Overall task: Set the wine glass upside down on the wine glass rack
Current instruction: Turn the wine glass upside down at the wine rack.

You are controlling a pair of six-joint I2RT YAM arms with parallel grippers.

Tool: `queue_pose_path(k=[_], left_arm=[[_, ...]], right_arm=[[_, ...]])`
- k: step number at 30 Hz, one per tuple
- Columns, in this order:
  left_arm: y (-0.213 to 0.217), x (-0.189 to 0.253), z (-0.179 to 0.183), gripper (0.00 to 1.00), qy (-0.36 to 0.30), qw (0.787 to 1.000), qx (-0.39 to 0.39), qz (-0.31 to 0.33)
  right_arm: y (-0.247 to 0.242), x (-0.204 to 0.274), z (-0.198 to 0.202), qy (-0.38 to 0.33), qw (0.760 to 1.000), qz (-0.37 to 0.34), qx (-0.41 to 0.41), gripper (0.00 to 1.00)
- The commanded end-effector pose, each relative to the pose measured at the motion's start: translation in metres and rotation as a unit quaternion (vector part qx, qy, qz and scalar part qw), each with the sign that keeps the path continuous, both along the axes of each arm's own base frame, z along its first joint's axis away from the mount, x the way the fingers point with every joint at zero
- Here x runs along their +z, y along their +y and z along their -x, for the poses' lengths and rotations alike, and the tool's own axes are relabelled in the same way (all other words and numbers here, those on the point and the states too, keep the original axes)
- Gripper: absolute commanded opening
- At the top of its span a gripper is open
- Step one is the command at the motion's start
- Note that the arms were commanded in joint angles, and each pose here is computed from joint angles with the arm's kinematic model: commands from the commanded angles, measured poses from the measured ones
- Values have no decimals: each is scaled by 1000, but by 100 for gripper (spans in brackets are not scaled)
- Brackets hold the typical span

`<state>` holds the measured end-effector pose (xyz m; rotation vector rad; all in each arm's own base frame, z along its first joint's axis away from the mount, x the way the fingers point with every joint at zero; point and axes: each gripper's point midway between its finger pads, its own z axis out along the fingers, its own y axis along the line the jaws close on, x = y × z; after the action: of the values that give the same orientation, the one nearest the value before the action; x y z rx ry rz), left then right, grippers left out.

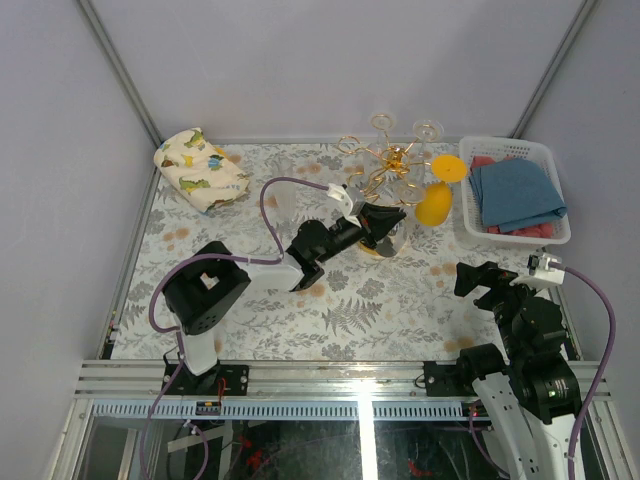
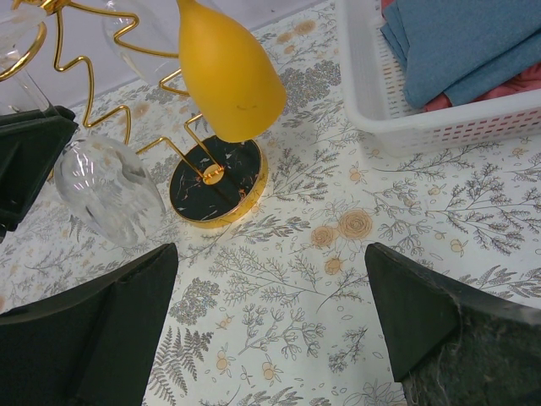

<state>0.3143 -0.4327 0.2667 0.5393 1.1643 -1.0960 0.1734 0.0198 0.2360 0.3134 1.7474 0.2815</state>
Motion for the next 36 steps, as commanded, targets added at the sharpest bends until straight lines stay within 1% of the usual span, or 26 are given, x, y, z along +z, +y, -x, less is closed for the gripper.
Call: queue_pose_path(k=[1,2,5,12,17,21,25,27,28,30,34,35,36], left_arm=[[7,35,13,4,-56,998,-4,29],[7,35,13,6,-57,998,-4,28],[8,34,12,17,-55,998,-1,25],[14,32,10,27,-43,999,14,17],[26,31,15,30,-26,999,25,3],[45,29,21,31,2,999,44,-6],[68,18,29,32,47,996,66,-25],[81,5,30,32,81,992,88,-48],[91,7,31,33,91,989,103,-48],[109,-2,32,35,119,982,132,-63],[141,-9,35,47,159,967,182,-81],[147,-12,37,55,168,963,189,-90],[153,-13,37,60,176,959,198,-98]], right_arm=[[3,11,-3,-24,1000,-1,8,99],[3,11,-3,-24,1000,0,8,99],[3,12,-3,-24,1000,-1,8,99],[3,11,-4,-22,1000,0,7,99],[2,11,-5,-23,1000,2,5,99],[7,9,-8,-16,1000,8,19,99],[4,9,-12,0,1000,6,7,99],[5,10,-14,9,1000,2,4,99],[6,10,-15,14,1000,-3,6,99],[13,12,-17,27,999,-5,23,99],[25,17,-20,51,997,-19,48,99],[27,16,-20,57,997,-24,51,99],[30,18,-19,57,996,-30,57,99]])
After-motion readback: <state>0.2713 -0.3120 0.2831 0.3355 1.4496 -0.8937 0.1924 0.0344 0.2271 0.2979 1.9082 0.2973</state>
